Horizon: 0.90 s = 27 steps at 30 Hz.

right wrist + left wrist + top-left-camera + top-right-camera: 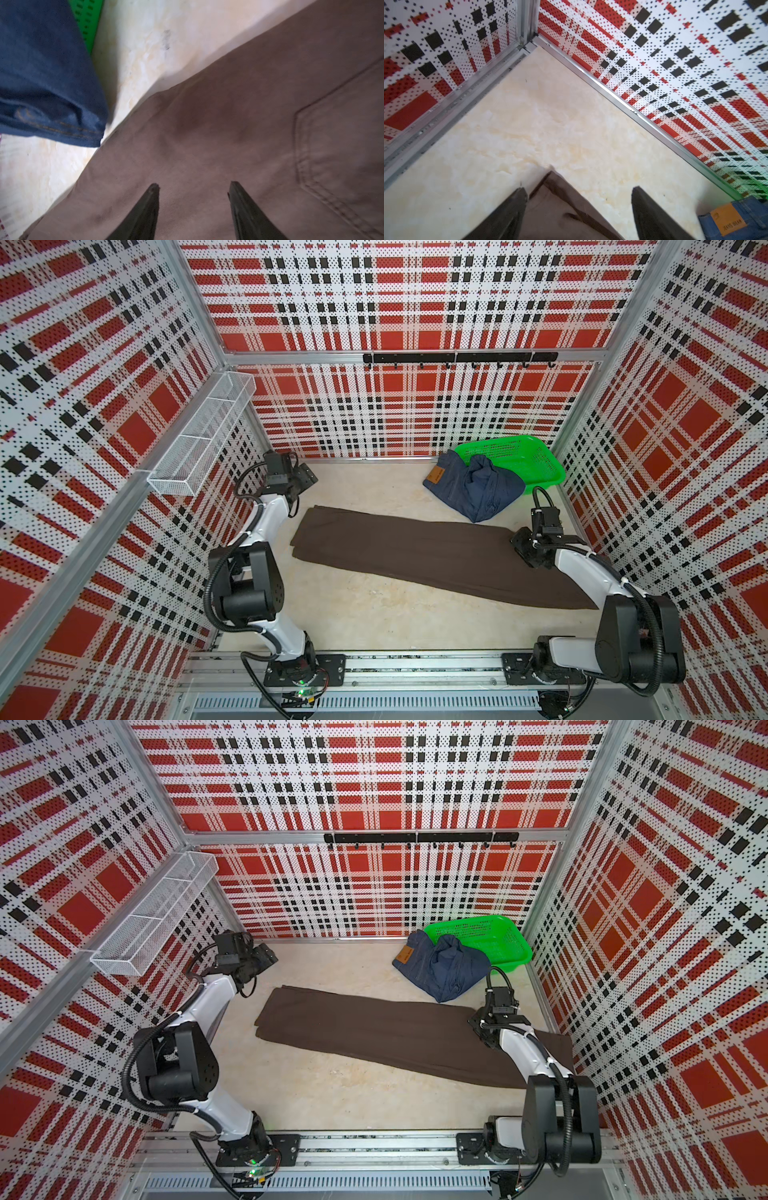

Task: Fold and stack the trousers
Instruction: Fold the trousers at the center of the table.

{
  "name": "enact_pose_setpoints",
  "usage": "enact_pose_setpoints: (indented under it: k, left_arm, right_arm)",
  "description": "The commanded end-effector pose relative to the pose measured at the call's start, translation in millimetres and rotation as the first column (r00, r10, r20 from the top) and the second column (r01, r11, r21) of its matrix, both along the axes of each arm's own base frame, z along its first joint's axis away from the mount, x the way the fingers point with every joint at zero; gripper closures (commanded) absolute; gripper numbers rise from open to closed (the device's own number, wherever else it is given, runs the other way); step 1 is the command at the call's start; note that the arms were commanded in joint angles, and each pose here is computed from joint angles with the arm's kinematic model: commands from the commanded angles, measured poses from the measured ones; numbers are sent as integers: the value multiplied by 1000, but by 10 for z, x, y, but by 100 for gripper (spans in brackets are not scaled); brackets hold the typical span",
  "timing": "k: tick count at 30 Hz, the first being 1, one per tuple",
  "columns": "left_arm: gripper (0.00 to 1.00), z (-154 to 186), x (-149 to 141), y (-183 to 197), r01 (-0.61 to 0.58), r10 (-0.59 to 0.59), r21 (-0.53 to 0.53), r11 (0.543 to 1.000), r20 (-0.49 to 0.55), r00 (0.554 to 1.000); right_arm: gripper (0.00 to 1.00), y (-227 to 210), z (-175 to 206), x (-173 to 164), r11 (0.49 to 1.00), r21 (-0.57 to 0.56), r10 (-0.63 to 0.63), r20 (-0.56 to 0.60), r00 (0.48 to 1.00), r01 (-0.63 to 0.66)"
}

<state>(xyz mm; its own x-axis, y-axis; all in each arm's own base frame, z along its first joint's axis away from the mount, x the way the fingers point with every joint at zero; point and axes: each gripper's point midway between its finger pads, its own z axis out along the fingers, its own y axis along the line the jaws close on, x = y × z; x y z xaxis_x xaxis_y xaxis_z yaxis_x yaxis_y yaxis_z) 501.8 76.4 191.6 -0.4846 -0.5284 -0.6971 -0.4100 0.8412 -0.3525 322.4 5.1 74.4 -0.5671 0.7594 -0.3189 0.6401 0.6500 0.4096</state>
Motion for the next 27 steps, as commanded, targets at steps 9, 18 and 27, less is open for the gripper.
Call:
enact_pose_setpoints:
  k: [9, 18, 27]
  left_arm:
    - [22, -1114, -161, 45, 151, -133, 9, 988, -428, 894]
    - [27, -1526, -500, 217, 104, -48, 60, 993, -592, 804]
    - [23, -1559, -630, 259, 120, -65, 47, 992, -618, 783]
  right_arm:
    - [43, 349, -169, -6, 994, 34, 106, -1, 994, -106]
    - [43, 399, -223, -28, 992, 49, 118, -19, 993, -117]
    - [43, 425, -206, 10, 991, 54, 126, -19, 992, -125]
